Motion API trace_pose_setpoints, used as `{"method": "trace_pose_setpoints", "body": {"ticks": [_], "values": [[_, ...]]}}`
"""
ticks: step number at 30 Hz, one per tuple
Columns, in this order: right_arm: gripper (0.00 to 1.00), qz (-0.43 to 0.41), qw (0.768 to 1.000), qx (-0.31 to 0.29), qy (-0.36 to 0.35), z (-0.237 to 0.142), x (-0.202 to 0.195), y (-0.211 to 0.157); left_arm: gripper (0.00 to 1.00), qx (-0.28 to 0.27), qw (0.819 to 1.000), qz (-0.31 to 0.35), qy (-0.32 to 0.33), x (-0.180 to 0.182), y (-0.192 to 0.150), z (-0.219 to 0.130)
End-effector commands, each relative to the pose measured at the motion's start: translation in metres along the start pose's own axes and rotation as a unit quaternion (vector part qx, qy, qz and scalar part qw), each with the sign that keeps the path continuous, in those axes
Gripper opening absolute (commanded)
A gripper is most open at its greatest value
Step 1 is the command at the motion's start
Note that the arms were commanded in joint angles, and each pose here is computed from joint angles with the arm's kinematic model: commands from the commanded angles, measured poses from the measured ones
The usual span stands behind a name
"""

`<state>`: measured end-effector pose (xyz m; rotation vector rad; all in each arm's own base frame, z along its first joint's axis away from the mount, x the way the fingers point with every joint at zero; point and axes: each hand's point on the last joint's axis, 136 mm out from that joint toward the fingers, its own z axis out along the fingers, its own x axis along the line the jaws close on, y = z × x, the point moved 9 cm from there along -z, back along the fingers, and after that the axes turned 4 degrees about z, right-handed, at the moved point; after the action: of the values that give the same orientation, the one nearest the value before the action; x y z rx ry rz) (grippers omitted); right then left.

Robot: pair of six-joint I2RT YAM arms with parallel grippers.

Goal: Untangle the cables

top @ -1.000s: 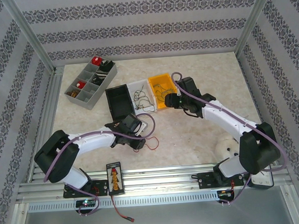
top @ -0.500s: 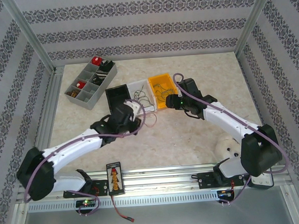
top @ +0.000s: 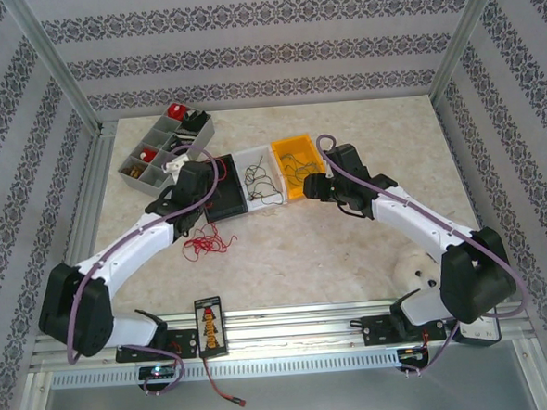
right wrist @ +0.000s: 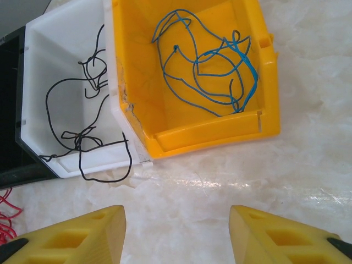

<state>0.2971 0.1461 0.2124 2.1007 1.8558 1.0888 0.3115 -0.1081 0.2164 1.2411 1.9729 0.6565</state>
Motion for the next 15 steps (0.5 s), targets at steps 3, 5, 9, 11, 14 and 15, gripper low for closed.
{"method": "trace_pose_setpoints", "body": {"ticks": [3,5,9,11,14,15], "values": [[0.53,0.000,1.000,0.000,-0.002,-0.002,-0.003,0.000,0.00,-0.033,0.996,-0.072,0.040,-0.009,0.015,0.017],[0.53,-0.001,1.000,0.000,-0.003,-0.003,-0.003,0.000,0.00,-0.031,0.995,-0.085,0.042,-0.013,0.014,0.027],[0.53,0.001,1.000,-0.002,-0.005,-0.004,-0.005,-0.001,0.00,-0.017,0.993,-0.099,0.058,-0.020,0.014,0.042],[0.53,-0.001,1.000,-0.002,-0.006,-0.006,-0.006,-0.002,0.00,-0.007,0.992,-0.105,0.074,-0.021,0.012,0.047],[0.53,-0.001,1.000,-0.003,-0.007,-0.009,-0.008,-0.002,0.17,0.001,0.990,-0.116,0.080,-0.022,0.010,0.052],[0.53,-0.001,1.000,-0.004,-0.008,-0.009,-0.009,-0.002,0.21,0.001,0.990,-0.120,0.079,-0.023,0.011,0.052]]}}
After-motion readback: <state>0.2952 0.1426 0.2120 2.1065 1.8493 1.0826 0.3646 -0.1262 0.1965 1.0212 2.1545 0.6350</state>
